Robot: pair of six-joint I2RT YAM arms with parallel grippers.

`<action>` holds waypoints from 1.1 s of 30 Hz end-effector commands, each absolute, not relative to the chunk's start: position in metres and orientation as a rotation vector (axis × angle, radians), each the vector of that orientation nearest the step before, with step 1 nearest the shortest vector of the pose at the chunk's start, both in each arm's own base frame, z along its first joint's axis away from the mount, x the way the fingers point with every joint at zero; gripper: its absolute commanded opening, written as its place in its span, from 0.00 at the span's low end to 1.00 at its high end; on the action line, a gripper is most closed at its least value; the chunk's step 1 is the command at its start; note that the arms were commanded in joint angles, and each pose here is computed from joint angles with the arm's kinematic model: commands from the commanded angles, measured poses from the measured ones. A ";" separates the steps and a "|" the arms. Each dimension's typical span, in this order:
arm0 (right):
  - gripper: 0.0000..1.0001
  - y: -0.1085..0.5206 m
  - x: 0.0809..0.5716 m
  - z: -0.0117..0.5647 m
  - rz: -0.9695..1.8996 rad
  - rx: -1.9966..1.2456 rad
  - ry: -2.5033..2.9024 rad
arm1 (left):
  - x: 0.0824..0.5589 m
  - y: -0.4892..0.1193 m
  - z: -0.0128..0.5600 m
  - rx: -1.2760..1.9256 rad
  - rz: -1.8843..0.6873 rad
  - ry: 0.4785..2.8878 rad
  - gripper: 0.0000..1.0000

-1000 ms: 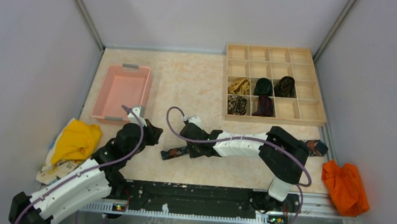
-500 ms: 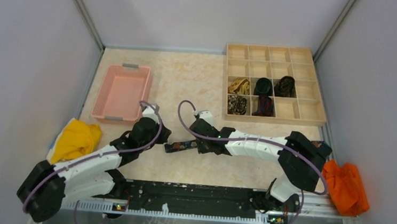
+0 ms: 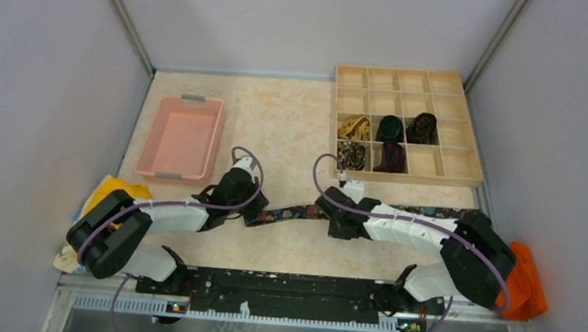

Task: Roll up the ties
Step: Flatten out the tie at the center of the board.

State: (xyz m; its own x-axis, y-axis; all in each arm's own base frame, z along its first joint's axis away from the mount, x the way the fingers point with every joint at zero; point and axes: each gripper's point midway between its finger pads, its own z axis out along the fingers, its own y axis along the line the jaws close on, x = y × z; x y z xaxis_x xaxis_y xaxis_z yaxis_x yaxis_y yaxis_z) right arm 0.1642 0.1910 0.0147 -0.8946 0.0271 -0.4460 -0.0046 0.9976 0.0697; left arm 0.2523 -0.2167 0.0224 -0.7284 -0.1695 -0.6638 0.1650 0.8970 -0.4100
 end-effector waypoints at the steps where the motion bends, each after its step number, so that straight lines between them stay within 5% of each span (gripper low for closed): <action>1: 0.00 0.146 0.168 -0.002 -0.021 0.258 2.701 | 0.243 -0.234 0.018 0.007 -0.726 2.325 0.00; 12: 0.00 0.077 0.188 0.009 -0.113 0.682 2.630 | 0.202 -0.242 -0.012 0.017 -0.915 2.404 0.00; 33: 0.03 -0.027 0.238 0.022 -0.467 0.842 2.563 | 0.169 -0.278 -0.013 0.148 -1.138 2.399 0.00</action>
